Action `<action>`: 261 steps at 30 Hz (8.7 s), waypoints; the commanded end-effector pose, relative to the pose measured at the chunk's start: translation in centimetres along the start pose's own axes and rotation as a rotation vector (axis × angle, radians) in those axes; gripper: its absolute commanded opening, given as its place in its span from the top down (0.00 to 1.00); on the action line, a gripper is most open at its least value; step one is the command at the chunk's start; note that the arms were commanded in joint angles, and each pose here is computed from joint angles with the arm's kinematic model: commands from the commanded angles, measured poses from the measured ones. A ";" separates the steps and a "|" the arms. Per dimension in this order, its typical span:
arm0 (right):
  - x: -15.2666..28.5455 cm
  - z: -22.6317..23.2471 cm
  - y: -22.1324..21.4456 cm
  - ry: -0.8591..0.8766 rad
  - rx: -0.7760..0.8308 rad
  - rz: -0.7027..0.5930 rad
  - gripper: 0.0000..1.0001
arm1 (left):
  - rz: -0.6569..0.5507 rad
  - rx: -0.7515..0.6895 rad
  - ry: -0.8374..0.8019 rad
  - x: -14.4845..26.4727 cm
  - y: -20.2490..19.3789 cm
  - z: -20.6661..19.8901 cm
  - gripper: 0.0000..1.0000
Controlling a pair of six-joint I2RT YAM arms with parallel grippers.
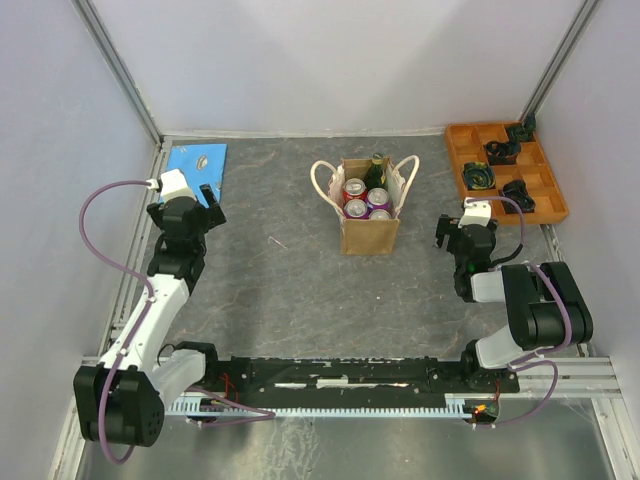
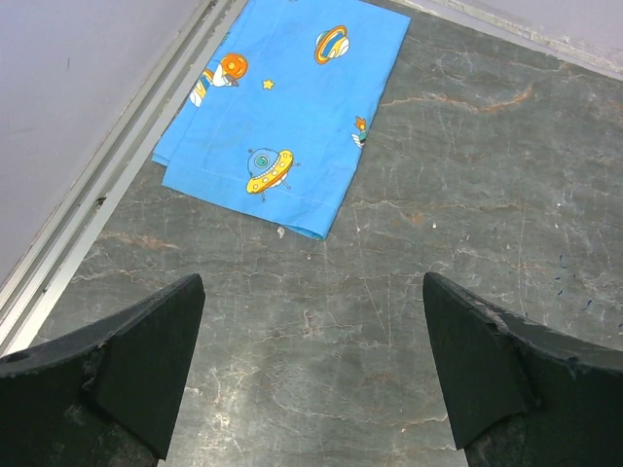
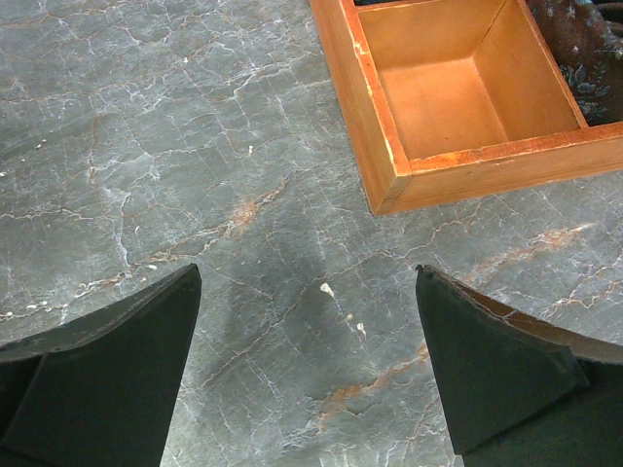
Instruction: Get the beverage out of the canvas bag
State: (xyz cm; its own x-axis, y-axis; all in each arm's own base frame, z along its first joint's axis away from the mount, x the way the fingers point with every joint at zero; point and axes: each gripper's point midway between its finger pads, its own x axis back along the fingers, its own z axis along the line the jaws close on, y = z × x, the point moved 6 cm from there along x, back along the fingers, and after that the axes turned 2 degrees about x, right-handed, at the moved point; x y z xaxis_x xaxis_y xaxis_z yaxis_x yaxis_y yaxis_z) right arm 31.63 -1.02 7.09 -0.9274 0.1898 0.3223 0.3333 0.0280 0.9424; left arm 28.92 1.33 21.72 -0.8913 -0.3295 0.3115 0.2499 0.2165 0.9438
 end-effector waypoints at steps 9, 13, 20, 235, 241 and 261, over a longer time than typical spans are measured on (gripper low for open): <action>-0.5 0.1 1.8 0.004 -0.011 -0.060 0.01 | -0.063 0.074 0.015 -0.1 1.9 -0.3 0.01; -0.5 0.1 1.8 0.005 -0.011 -0.061 0.01 | -0.054 0.058 -0.017 0.0 2.1 -0.7 0.01; -0.5 0.1 1.8 0.005 -0.010 -0.059 0.01 | 0.007 -0.010 -0.402 -0.1 3.8 -6.5 0.01; -0.5 0.1 1.9 0.004 -0.014 -0.062 0.01 | 0.706 -0.804 -0.969 5.5 -16.6 -35.6 0.27; -0.5 0.1 1.9 0.004 -0.014 -0.063 0.01 | 0.761 -0.853 -0.948 5.3 -17.7 -34.8 0.15; -0.5 0.1 1.9 0.003 -0.015 -0.062 0.01 | 0.896 -0.936 -0.996 6.1 -19.0 -32.5 0.18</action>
State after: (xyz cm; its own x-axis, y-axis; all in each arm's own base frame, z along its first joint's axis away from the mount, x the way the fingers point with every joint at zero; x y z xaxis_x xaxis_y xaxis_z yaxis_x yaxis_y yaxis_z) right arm 31.64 -1.02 7.10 -0.9275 0.1898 0.3220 0.3328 0.0276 0.9426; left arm 34.55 -38.64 15.26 -0.3436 0.5603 0.7536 0.5267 -0.5494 0.6487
